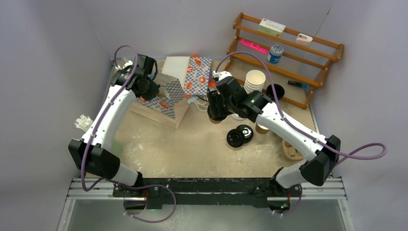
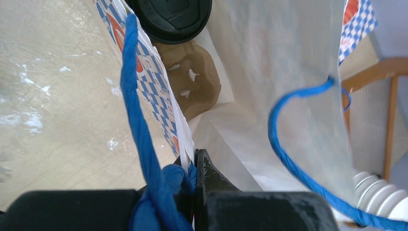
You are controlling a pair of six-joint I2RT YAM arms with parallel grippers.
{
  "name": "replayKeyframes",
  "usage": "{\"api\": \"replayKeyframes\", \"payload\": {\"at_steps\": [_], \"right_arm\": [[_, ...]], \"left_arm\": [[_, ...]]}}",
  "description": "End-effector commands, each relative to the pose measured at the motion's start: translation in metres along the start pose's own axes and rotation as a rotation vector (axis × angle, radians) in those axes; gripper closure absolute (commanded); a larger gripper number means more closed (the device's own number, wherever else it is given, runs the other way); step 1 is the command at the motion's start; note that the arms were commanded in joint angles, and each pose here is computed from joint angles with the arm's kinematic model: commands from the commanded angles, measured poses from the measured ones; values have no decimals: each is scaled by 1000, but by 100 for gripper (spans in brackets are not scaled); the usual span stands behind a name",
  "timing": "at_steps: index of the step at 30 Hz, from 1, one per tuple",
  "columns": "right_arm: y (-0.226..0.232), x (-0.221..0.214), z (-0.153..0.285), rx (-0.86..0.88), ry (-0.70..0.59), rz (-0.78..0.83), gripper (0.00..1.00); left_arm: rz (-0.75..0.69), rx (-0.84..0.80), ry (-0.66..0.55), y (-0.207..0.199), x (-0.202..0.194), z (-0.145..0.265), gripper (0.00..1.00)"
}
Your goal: Pack the takeout coffee
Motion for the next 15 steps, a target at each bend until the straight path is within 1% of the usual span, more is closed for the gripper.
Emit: {"api": "replayKeyframes", "payload": {"at_steps": [1, 3, 5, 9, 11, 12, 13, 14, 15], "right_arm": [[-6, 24, 15, -25, -63, 1, 64], [-5, 28, 16, -18, -70, -5, 64], [-5, 31, 16, -16, -74, -6, 64], [-11, 40, 19, -48, -93, -10, 66], [-16, 44, 18, -68, -97, -15, 66], [-18, 45, 18, -74, -97, -19, 66], [-19, 46, 16, -78, -95, -22, 66], [-21, 47, 15, -80, -94, -26, 66], [-22, 48, 14, -80, -94, -30, 66]], "left_arm": [[-199, -83, 90, 2, -4, 34, 100], [-258, -96, 153, 10, -12, 45, 100], [-267, -138, 203, 15, -21, 59, 100], [-198, -243, 335, 13, -48, 81, 100], [-170, -277, 360, 9, -59, 91, 97], [-163, -291, 358, 6, -63, 96, 94], [-161, -296, 355, 5, -67, 100, 84], [-163, -291, 354, 5, -71, 103, 66], [-167, -278, 356, 7, -74, 104, 41]]}}
Point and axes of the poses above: each gripper's point midway between its finger pads, its own z axis back along the fingers, its own y axis along the line the jaws close on, x = y × z, the point moved 3 cm from there along z, back along the fingers, and after that the axes turned 6 degrees about z, right-handed, at the moved point
